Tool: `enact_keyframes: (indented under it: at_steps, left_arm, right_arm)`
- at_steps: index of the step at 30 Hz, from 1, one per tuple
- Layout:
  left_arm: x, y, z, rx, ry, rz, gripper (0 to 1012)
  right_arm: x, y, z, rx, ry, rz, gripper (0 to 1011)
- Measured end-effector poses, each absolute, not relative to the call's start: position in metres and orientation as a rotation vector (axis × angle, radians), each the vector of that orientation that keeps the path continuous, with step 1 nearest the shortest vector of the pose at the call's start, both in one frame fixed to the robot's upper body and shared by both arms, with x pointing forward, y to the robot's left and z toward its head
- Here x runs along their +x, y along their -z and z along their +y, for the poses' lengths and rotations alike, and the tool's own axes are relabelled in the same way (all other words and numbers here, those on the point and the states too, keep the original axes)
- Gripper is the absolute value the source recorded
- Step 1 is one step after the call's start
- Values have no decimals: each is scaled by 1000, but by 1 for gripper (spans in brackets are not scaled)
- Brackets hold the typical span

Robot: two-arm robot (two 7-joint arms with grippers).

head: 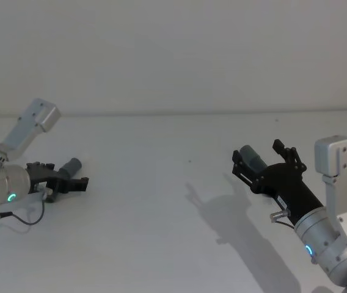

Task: Use both hands to pick up one end of the pipe from the table, align the ends, and insert them.

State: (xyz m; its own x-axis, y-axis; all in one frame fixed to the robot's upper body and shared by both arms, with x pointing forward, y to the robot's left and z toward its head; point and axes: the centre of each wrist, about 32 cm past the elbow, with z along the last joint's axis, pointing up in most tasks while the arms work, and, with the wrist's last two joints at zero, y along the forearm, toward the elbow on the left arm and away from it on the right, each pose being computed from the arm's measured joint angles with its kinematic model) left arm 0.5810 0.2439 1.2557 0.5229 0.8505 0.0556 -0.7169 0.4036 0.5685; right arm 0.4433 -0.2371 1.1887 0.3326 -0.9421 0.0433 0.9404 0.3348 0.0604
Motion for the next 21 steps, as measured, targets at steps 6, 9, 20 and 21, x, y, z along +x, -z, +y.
enact_keyframes:
  at_steps: [6, 9, 20, 21]
  left_arm:
    - [581, -1255, 244, 580, -1004, 260, 926]
    - [581, -1255, 244, 580, -1005, 260, 859]
    - [580, -1255, 244, 580, -1005, 260, 504]
    - [580, -1255, 244, 580, -1005, 260, 472]
  right_arm:
    - [443, -1189, -237, 26, 1229, -75, 1002]
    - [443, -1189, -237, 26, 1229, -75, 1002]
    - [443, -1189, -237, 26, 1230, -75, 1002]
    - [443, -1189, -237, 26, 1230, -75, 1002]
